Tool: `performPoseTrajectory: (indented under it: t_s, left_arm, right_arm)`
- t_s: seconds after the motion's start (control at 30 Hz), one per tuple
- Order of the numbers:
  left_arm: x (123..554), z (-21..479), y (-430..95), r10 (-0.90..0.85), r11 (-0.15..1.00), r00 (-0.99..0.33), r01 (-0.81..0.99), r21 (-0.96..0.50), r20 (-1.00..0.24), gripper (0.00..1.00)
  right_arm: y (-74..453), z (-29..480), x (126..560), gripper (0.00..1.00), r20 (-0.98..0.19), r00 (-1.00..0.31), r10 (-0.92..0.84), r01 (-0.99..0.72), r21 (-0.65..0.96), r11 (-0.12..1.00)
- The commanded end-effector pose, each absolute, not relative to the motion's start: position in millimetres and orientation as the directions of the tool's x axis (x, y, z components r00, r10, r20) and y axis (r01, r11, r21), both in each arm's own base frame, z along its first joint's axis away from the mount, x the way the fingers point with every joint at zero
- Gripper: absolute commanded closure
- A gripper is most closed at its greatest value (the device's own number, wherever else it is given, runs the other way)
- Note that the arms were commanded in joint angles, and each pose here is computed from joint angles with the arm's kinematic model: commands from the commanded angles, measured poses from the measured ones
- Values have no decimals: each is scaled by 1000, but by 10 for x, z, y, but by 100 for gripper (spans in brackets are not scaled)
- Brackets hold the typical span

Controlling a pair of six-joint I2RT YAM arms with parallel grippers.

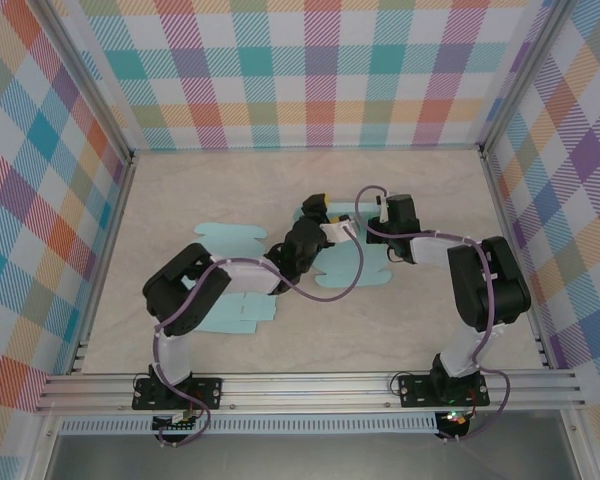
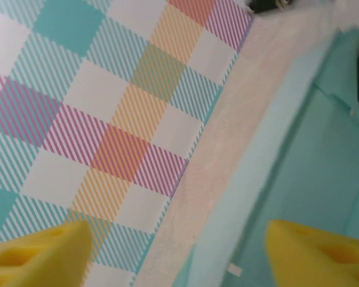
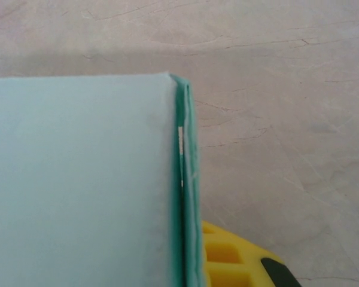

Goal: Fold the paper box

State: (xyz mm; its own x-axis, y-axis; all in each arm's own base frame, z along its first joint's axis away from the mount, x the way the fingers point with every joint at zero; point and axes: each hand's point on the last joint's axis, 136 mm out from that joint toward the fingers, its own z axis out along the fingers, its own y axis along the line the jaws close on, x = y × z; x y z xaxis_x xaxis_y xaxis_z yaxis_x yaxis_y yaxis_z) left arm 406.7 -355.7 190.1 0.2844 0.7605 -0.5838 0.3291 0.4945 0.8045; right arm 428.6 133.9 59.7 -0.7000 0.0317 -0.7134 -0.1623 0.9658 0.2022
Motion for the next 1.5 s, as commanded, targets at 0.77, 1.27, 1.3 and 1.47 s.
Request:
performPoseTrajectory:
  t_s: [0.77,1.27,1.3,1.47]
  left_arm:
    - [3451,2816,-1697,-301,932,-229,134,-336,-926,0]
    - [3620,2431,-2141,-428,822,-376,216,-527,-822,0]
    - [3648,2390,-2224,-432,809,-396,228,-542,-810,0]
    - [3710,2276,-2693,-356,819,-436,281,-501,-826,0]
  right_arm:
    - [1071,1436,4086,100,-820,-563,-101,-189,8,982]
    - [974,1351,3935,100,-850,-522,-69,-160,18,987]
    - [963,1359,3932,100,-854,-517,-65,-155,18,988]
    - [947,1329,3942,100,-845,-532,-53,-138,24,990]
